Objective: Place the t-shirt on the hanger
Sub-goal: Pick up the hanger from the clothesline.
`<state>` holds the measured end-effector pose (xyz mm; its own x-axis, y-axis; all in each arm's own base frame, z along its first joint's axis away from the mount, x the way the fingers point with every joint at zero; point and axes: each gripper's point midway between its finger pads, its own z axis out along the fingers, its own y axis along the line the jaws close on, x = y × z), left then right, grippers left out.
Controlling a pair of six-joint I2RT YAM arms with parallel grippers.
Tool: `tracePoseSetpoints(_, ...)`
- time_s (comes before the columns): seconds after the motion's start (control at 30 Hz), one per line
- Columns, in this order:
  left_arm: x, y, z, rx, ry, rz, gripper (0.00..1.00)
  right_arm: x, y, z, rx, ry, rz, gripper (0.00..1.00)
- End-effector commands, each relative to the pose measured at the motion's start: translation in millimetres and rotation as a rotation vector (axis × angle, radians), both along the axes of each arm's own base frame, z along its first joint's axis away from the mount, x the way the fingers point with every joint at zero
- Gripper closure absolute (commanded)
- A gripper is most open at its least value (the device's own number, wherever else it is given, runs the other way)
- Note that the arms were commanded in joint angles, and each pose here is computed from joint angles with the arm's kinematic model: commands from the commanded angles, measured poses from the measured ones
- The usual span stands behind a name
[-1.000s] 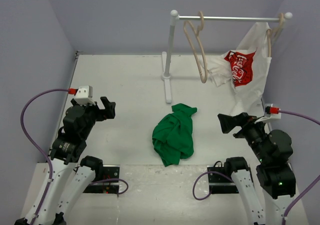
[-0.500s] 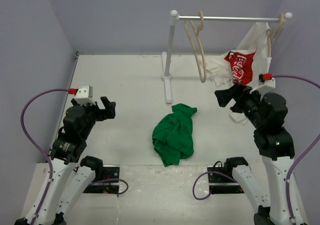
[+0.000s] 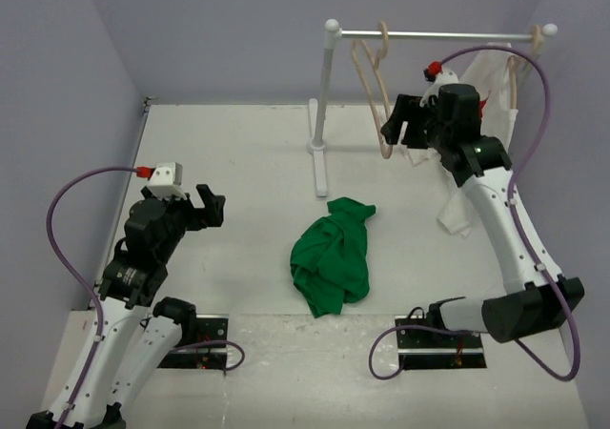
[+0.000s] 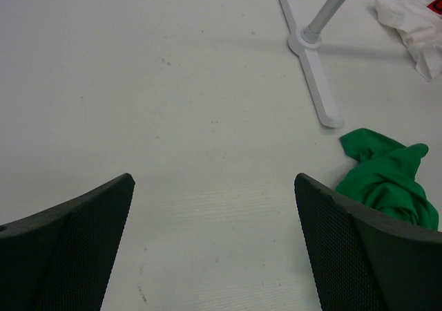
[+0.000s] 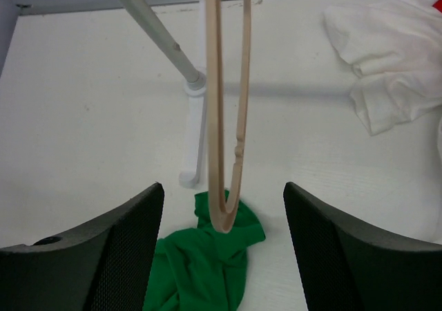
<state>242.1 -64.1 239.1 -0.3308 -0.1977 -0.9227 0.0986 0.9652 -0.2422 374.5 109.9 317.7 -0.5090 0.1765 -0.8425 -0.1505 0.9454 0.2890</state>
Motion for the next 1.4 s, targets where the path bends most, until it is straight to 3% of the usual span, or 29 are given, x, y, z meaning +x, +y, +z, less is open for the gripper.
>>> tracePoseSetpoints(0.0, 3.4, -7.6, 6.8, -0.02, -0.033, -0.034, 0.0, 32.7, 3.9, 19.9, -0.091, -0.062, -0.037, 0.3)
tracePoseSetpoints(0.2, 2.4, -10.3, 6.8, -0.02, -0.034, -0.049, 0.0, 58.0, 6.8, 6.1, -0.132, -0.018, -0.049, 0.46)
tracePoseSetpoints(0.33, 1.9, -11.5, 8.0, -0.022, -0.039, -0.057, 0.0, 64.8, 8.7, -6.6, -0.172, 0.017, -0.036, 0.65)
tracePoseSetpoints(0.37, 1.6, -11.4, 8.7, -0.023, -0.042, -0.057, 0.0, 65.0, 8.8, -8.8, -0.174, 0.022, -0.036, 0.65)
tracePoseSetpoints(0.43, 1.6, -12.4, 8.1, -0.022, -0.041, -0.062, 0.0, 63.7, 11.5, -8.6, -0.164, 0.02, -0.018, 0.78)
tracePoseSetpoints(0.63, 1.4, -13.3, 8.6, -0.024, -0.042, -0.067, 0.0, 59.5, 18.7, -9.4, -0.144, 0.025, 0.02, 0.83)
tracePoseSetpoints(0.83, 0.8, -13.2, 9.5, -0.025, -0.047, -0.068, 0.0, 59.5, 17.5, -23.3, -0.159, 0.056, 0.022, 0.79)
tracePoseSetpoints(1.0, 0.7, -14.1, 9.8, -0.025, -0.049, -0.072, 0.0, 58.7, 18.5, -27.7, -0.156, 0.071, 0.022, 0.88)
tracePoseSetpoints(1.03, 0.6, -13.8, 9.5, -0.024, -0.047, -0.071, 0.0, 58.6, 18.3, -24.7, -0.153, 0.063, 0.02, 0.97)
tracePoseSetpoints(1.07, 0.6, -13.8, 9.4, -0.024, -0.047, -0.071, 0.0, 58.4, 18.0, -23.1, -0.151, 0.059, 0.018, 1.0)
tracePoseSetpoints(1.37, 3.1, -10.1, 5.4, -0.019, -0.027, -0.043, 0.0, 43.2, 13.6, 20.8, -0.087, -0.069, -0.014, 1.0)
